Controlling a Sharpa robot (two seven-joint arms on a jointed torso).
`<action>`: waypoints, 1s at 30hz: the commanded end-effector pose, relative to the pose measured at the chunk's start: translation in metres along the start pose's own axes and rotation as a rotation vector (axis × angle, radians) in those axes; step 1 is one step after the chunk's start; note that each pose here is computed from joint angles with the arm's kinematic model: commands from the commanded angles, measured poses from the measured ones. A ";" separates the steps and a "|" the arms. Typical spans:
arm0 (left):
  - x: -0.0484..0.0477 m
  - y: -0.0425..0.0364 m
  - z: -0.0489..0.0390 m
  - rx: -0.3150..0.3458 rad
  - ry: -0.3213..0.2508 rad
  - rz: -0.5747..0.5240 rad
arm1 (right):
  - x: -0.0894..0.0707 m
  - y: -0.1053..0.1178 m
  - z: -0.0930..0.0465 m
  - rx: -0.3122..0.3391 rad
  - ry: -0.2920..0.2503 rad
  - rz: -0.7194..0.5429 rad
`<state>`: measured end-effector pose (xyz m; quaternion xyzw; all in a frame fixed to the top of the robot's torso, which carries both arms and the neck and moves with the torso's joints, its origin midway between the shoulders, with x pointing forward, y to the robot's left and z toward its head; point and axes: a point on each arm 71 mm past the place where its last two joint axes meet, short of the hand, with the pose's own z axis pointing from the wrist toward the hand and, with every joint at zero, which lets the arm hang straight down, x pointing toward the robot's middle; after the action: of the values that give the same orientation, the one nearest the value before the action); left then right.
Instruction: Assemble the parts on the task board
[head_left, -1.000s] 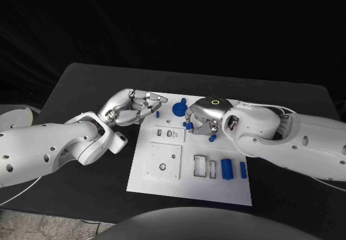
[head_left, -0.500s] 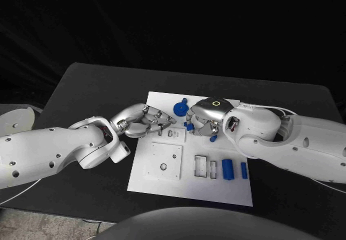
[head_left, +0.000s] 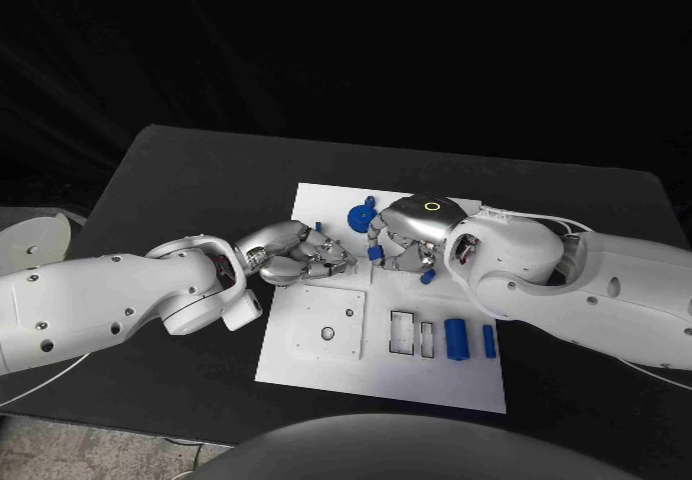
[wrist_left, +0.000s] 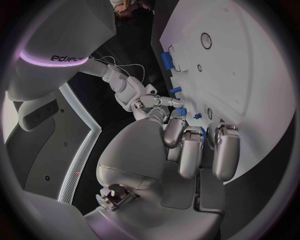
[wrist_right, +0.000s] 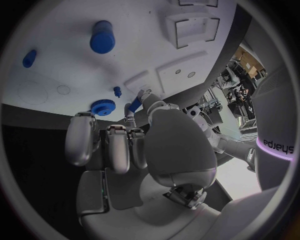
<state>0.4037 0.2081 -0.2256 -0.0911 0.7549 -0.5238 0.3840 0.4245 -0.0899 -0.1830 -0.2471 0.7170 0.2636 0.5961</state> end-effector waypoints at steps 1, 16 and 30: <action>0.0038 0.0023 0.0013 -0.033 0.040 0.003 | -0.001 0.003 0.000 -0.015 -0.018 0.026; 0.0075 -0.0013 0.0059 -0.008 0.051 0.001 | 0.000 0.011 -0.001 -0.031 0.017 0.054; 0.0077 -0.0004 0.0076 -0.012 0.058 0.001 | 0.000 0.018 0.001 -0.058 0.017 0.066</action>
<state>0.4049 0.2006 -0.2293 -0.0839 0.7657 -0.5183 0.3714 0.4145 -0.0778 -0.1813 -0.2376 0.7214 0.2966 0.5790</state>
